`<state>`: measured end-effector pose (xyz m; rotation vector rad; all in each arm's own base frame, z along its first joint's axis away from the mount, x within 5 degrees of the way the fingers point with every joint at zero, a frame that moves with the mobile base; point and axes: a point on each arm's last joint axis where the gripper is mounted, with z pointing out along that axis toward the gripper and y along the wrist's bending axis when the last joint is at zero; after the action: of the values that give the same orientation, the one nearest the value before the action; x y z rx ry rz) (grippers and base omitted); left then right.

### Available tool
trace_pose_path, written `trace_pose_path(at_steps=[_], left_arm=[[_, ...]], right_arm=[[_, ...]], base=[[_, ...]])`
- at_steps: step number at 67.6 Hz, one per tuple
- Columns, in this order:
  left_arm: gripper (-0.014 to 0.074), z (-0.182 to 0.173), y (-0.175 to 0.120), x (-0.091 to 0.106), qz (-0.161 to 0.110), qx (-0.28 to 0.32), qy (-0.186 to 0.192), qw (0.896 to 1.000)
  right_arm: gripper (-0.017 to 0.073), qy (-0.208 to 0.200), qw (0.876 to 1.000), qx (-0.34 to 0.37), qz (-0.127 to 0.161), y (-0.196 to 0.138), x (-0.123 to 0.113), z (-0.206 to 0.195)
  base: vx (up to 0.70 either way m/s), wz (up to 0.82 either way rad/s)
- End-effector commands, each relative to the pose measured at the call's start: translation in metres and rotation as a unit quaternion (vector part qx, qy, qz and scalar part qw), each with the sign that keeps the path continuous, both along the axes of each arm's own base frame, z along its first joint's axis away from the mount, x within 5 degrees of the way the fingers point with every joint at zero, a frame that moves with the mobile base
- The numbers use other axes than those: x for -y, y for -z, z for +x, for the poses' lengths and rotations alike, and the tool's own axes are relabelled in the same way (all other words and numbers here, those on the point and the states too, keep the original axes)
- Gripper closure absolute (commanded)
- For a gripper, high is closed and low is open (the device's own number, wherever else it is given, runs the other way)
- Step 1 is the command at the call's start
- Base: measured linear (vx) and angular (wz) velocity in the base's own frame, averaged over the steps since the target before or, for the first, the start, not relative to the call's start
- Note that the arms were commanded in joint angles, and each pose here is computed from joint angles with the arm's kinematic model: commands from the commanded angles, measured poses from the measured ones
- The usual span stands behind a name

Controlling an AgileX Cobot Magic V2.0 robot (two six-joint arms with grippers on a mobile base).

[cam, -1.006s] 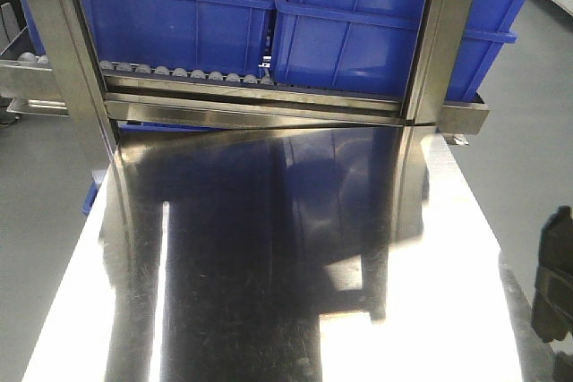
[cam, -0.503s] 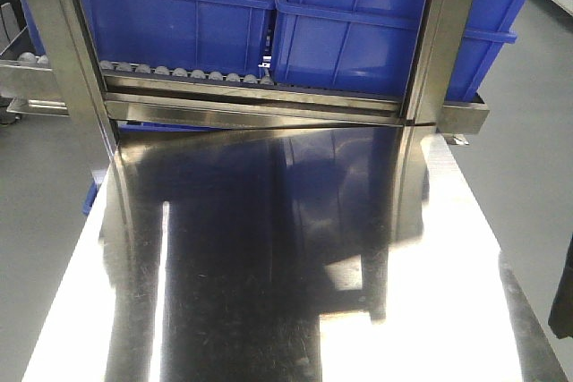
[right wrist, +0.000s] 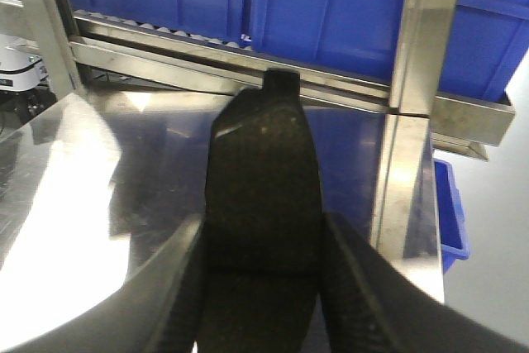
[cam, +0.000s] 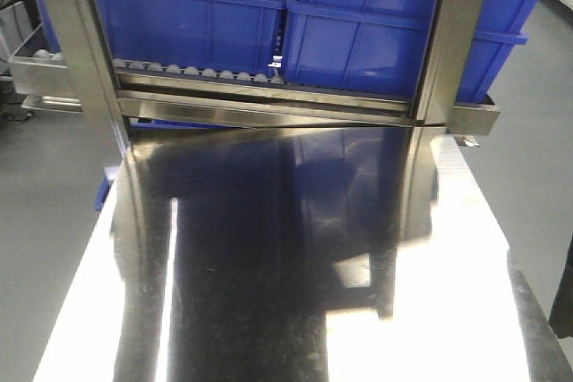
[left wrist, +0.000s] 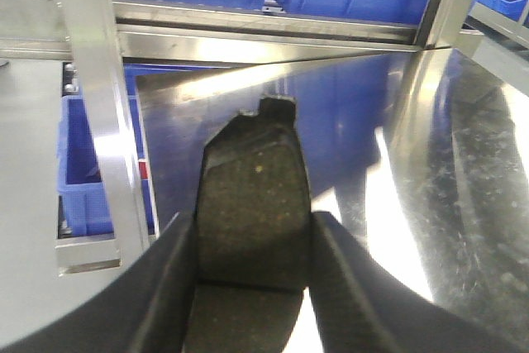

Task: Move and align brake pads A on conveyor
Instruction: 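Back the base away from the steel table and turn toward the aisle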

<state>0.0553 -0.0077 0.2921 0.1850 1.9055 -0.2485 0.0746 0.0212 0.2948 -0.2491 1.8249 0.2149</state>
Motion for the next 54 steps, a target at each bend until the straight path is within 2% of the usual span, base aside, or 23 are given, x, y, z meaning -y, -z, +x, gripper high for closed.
trace_pose_path(at_steps=[1, 17, 54], left_arm=[[0.06, 0.0012, -0.0161, 0.0017, -0.011, 0.05, 0.009, 0.999], [0.06, 0.0012, -0.0161, 0.0017, -0.011, 0.05, 0.009, 0.999], [0.06, 0.0012, -0.0161, 0.0017, -0.011, 0.05, 0.009, 0.999]], right_arm=[[0.0564, -0.009, 0.998, 0.06, 0.012, -0.0187, -0.0016, 0.0008], [0.0564, -0.009, 0.998, 0.06, 0.012, -0.0187, -0.0016, 0.0008], [0.0564, -0.009, 0.998, 0.06, 0.011, -0.0186, -0.0016, 0.0008]], base=[[-0.04, 0.16], [-0.09, 0.41], [-0.19, 0.76]])
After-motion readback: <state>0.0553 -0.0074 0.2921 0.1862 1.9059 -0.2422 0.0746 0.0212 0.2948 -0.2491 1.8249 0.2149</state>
